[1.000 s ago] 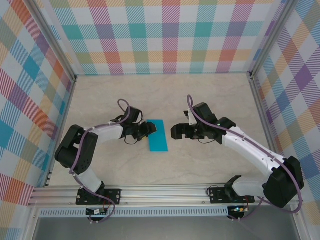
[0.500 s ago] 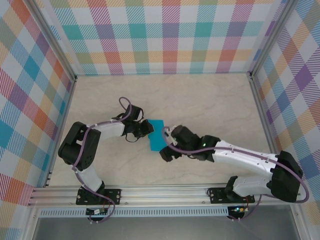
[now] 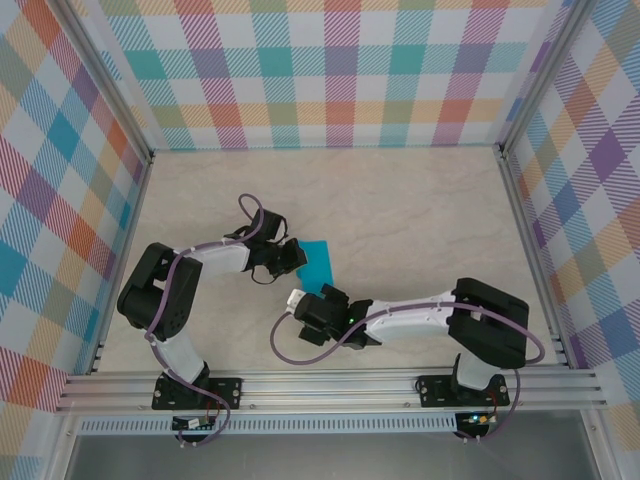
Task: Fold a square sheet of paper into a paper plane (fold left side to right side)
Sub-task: Third fold the triangle at the center of the table.
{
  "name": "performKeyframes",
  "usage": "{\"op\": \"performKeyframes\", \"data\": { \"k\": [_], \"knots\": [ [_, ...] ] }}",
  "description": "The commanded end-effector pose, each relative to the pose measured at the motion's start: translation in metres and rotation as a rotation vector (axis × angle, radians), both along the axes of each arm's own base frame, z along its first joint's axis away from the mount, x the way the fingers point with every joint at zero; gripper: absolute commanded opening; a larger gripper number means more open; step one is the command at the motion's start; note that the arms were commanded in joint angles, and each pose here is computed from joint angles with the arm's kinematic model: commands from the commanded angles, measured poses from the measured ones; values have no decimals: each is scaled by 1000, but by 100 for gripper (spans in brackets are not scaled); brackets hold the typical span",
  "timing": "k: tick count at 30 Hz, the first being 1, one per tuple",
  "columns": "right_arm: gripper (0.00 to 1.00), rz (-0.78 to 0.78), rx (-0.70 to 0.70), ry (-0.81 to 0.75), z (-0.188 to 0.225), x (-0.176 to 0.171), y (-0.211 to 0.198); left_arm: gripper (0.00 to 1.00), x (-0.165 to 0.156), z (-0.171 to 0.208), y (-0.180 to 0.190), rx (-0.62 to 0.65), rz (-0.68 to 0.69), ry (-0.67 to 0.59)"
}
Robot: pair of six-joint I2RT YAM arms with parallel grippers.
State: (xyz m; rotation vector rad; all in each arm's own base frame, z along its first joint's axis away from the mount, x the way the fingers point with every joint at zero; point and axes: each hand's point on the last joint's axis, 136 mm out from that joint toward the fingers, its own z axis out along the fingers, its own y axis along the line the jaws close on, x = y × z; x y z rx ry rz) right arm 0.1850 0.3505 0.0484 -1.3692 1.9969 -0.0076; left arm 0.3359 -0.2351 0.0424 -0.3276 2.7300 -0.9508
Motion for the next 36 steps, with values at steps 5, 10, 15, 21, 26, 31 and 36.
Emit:
{"op": "performKeyframes", "data": {
  "k": [5,10,15,21,26,31,36],
  "knots": [
    [81,7,21,-125,13,24,31,7,8,9,0,-20,-10,-16],
    [68,-31,24,-136,15,32,26,6,6,8,1,-14,-14,-15],
    [44,-31,23,-135,18,33,24,6,7,7,1,-12,-16,-15],
    [0,-5,22,-48,10,25,20,12,6,12,-1,-14,-43,-24],
    [0,-9,68,11,15,25,14,28,5,23,15,17,-44,-38],
    [0,0,47,47,7,24,12,50,9,44,30,5,-58,-63],
    [0,-11,58,77,4,24,11,55,11,66,31,3,-91,-79]
  ]
}}
